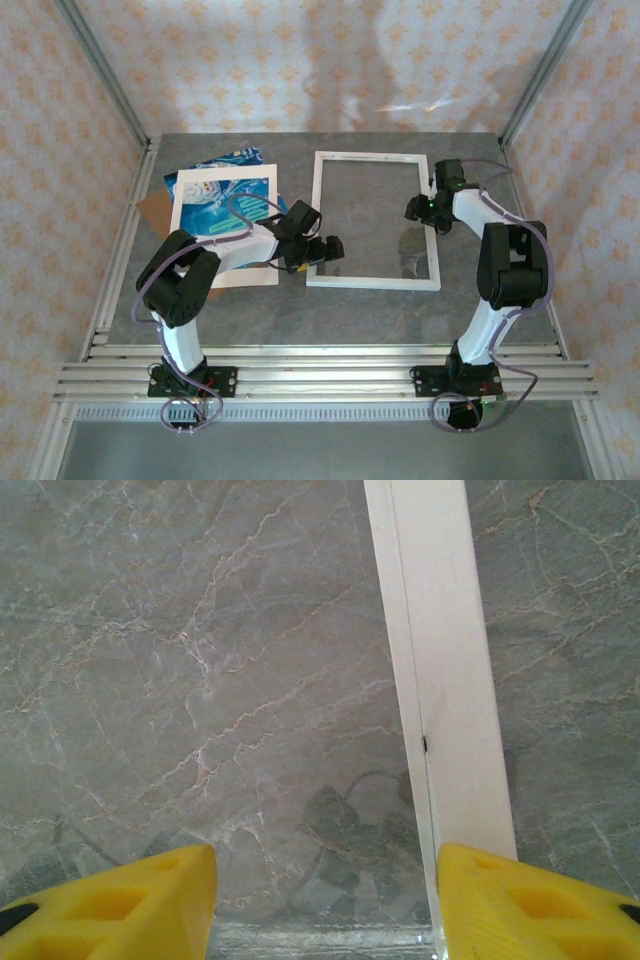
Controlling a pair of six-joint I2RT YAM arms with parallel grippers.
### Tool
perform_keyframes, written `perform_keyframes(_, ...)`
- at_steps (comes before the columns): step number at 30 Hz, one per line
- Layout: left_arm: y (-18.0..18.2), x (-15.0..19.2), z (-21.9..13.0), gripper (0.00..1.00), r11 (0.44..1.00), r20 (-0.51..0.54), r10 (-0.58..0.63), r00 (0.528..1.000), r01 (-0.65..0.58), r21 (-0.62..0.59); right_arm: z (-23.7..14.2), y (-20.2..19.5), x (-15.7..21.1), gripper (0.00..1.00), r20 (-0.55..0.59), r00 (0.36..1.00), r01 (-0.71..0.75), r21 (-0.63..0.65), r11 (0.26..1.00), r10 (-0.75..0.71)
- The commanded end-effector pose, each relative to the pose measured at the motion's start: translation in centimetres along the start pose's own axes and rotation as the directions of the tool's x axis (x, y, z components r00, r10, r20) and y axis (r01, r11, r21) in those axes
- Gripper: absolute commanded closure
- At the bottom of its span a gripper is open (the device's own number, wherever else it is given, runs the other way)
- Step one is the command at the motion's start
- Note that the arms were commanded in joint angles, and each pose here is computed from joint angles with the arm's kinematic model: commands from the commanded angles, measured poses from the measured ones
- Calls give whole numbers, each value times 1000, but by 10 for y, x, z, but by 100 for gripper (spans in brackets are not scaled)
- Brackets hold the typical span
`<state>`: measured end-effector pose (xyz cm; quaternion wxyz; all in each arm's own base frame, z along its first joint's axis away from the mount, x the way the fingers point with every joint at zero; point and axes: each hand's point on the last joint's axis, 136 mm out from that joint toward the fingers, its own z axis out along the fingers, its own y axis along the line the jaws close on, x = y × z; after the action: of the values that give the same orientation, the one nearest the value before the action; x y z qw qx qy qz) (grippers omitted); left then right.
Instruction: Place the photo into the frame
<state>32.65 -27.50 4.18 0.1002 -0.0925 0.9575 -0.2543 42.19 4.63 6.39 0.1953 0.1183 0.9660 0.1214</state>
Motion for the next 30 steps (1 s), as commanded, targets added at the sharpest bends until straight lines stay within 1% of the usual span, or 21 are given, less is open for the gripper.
perform_keyframes(1,-6,6,1,0,1000,-11,9,1000,-8,14,3,11,10,41,-32,999,16,-35,999,-18)
perform_keyframes(6,-1,3,-3,0,999,-2,30,1000,-30,-21,5,1,16,41,-56,997,48,11,999,-47)
perform_keyframes(9,3,-2,-9,0,998,9,45,999,-44,-52,3,0,16,46,-65,997,40,-1,999,-40)
perform_keyframes(15,12,-11,-12,0,997,19,33,999,-31,-71,-14,11,9,49,-33,999,-2,-148,989,-3)
perform_keyframes(21,14,-18,-14,0,995,16,44,999,-42,-85,-23,13,5,62,-44,997,-80,-325,942,70)
perform_keyframes(23,15,-20,-14,0,995,19,46,999,-44,-88,-28,20,5,64,-38,997,-83,-380,921,74)
perform_keyframes(30,16,-21,-12,0,995,20,44,999,-42,-89,-29,24,9,73,-60,996,-81,-417,905,61)
